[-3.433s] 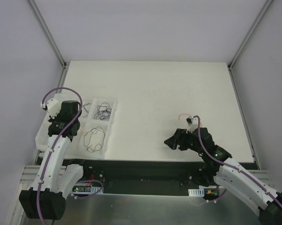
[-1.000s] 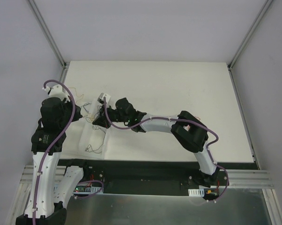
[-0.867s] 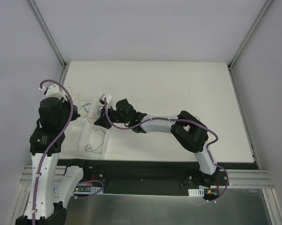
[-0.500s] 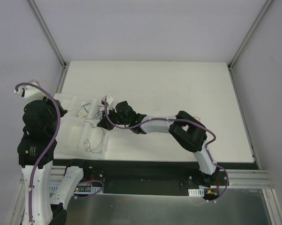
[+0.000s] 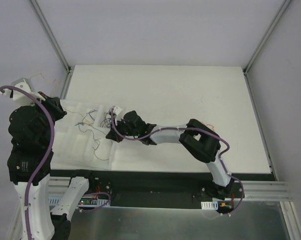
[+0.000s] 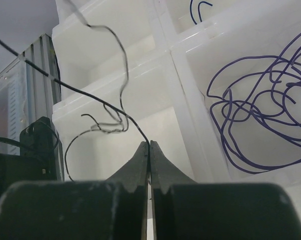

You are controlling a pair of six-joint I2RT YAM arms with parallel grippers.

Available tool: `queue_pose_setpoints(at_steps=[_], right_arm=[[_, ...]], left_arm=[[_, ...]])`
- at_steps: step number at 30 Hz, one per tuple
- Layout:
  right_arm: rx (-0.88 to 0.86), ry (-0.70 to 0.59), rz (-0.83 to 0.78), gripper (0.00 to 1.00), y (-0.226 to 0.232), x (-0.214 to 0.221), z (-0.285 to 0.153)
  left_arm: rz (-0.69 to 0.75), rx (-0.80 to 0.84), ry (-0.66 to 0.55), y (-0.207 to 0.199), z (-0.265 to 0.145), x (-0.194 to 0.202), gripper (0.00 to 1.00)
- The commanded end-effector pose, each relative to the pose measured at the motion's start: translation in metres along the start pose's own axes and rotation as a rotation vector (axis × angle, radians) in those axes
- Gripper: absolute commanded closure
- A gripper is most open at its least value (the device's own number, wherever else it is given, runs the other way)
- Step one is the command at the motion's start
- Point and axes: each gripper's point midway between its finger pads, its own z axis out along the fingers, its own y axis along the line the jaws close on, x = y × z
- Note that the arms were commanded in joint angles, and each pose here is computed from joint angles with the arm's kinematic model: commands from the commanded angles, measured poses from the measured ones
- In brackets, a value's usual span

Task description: Untangle the cables

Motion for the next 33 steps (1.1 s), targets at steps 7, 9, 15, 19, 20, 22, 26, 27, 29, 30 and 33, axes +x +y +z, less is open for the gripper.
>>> queue_pose_setpoints(at_steps=[7,9,15,19,20,22,26,27,29,30,33], right_arm=[[0.032,-0.025,-0.030,1.00,-0.002,-0.007,-0.005],[0.042,-0.025,-0.029,1.00,-0.004,-0.006,-0.006],[0.075,-0.023,-0.022,1.00,-0.013,-0.001,-0.007],[0.093,-0.016,-0.013,1.00,-0.019,0.004,-0.006],[0.086,-0.015,-0.017,1.00,-0.018,0.004,-0.007],[0.071,-0.020,-0.028,1.00,-0.012,-0.002,-0.010],[-0.005,-0.058,-0.059,1.00,0.018,-0.038,-0.025],[-0.024,-0.071,-0.064,0.98,0.026,-0.046,-0.030],[-0.059,-0.090,-0.079,0.86,0.039,-0.059,-0.041],[-0.069,-0.096,-0.082,0.77,0.044,-0.062,-0.047],[-0.070,-0.089,-0.100,0.56,0.046,-0.072,-0.059]], left_arm=[[-0.056,0.149,-0.172,-0.035,-0.019,-0.071,1.00],[-0.049,0.147,-0.199,-0.035,-0.023,-0.080,1.00],[-0.044,0.141,-0.302,-0.034,-0.044,-0.119,1.00],[-0.054,0.159,-0.363,-0.037,-0.060,-0.142,1.00],[-0.061,0.171,-0.367,-0.039,-0.063,-0.144,1.00],[-0.081,0.210,-0.346,-0.046,-0.062,-0.139,1.00],[-0.104,0.265,-0.232,-0.057,-0.043,-0.102,1.00],[-0.109,0.264,-0.195,-0.056,-0.036,-0.088,1.00],[-0.098,0.258,-0.139,-0.054,-0.026,-0.065,1.00],[-0.095,0.251,-0.117,-0.052,-0.022,-0.054,1.00],[-0.072,0.242,-0.080,-0.046,-0.018,-0.032,1.00]])
